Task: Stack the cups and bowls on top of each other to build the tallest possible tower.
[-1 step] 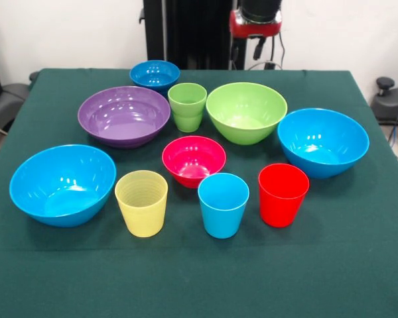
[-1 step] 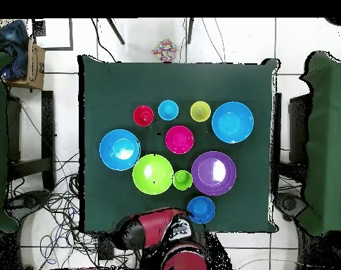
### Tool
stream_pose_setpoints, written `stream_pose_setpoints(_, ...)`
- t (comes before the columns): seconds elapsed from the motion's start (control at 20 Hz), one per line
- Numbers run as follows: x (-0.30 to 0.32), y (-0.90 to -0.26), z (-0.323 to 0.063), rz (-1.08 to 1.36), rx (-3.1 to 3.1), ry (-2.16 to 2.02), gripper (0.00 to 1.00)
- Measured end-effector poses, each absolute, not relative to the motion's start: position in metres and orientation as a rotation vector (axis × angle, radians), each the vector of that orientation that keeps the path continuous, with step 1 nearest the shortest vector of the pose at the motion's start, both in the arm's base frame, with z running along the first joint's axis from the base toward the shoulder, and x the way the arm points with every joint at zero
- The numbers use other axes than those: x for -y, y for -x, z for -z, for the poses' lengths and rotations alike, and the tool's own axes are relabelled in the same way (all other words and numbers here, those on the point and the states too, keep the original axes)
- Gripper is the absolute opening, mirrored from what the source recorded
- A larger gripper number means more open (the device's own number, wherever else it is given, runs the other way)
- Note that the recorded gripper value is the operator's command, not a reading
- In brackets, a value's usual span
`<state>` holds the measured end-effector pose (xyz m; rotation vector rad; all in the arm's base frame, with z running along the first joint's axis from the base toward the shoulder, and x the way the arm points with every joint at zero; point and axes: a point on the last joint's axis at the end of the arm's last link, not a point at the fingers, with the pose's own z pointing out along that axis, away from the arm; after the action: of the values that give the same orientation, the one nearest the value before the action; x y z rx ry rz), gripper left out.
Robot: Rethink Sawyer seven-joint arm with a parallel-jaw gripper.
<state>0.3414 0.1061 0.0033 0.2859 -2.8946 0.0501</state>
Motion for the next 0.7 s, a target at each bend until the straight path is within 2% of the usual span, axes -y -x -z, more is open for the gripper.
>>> stream_pose_setpoints(0.7, -0.129, -0.368, 0.004, 0.063, 2.725, -0.574, 1.00)
